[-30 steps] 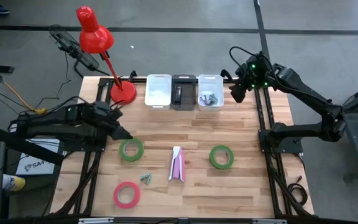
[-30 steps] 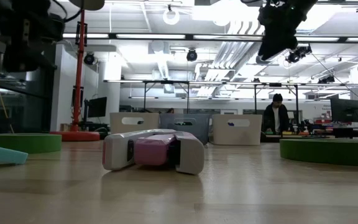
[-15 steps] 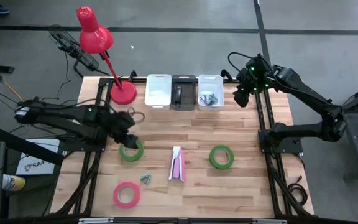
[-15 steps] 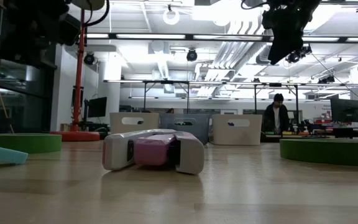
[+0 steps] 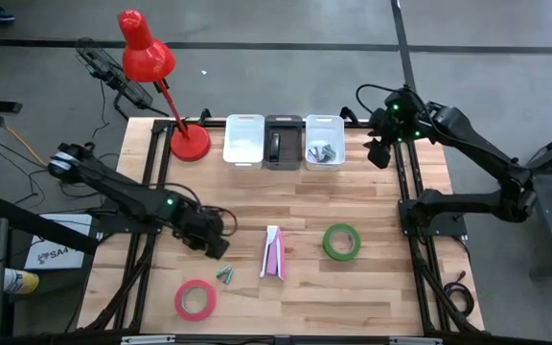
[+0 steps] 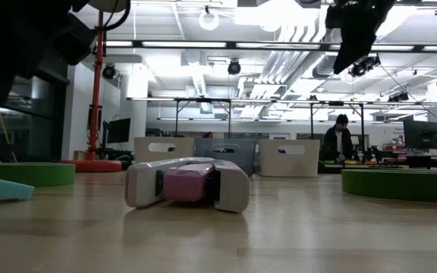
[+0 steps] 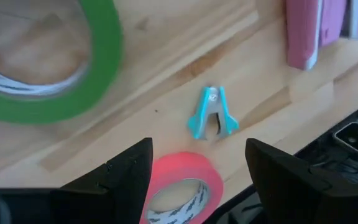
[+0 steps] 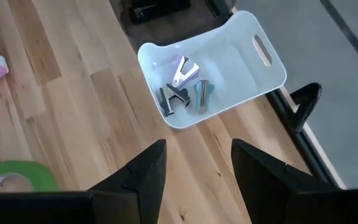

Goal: Pick and place Stapler, Stapler remover, tape
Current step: Put the light blue staple into the right white bin

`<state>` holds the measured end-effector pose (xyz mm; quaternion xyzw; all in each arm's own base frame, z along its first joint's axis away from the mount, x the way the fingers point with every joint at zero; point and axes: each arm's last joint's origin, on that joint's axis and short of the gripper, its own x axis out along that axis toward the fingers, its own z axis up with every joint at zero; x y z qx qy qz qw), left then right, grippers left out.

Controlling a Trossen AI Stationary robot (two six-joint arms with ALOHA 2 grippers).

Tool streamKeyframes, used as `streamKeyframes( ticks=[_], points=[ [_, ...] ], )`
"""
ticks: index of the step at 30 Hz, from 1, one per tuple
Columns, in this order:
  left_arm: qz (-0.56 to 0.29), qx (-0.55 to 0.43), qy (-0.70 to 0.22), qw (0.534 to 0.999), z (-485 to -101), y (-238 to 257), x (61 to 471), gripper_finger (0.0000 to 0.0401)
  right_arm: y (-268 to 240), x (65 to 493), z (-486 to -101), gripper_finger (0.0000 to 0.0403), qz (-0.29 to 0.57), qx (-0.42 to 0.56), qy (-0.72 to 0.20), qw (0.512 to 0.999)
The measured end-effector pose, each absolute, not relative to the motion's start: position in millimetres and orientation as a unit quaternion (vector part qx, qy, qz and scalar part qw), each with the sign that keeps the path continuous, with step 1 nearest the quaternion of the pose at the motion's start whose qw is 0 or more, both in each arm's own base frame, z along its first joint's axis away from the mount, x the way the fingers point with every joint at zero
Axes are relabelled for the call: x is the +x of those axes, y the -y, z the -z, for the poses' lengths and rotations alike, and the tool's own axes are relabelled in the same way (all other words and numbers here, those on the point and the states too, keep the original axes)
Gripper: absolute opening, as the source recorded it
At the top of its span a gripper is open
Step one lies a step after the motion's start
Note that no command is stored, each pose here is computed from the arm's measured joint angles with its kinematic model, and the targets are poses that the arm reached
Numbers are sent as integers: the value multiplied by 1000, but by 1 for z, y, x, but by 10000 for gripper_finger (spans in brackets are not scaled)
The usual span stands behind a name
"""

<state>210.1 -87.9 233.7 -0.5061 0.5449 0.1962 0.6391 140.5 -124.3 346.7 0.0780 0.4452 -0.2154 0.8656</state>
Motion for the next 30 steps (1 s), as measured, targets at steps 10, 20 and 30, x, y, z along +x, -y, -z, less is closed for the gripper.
streamKeyframes(
  ticks=[10,20,30],
  points=[
    [-175,-535,-557,610,-209,107,245,250,118,134,-353,172,214,61,-434,873],
    [-189,-537,-594,568,-187,113,254,250,117,133,-352,172,208,55,-438,873],
    [-200,-528,-610,556,-173,118,265,250,117,133,-352,172,205,51,-441,872]
  ],
)
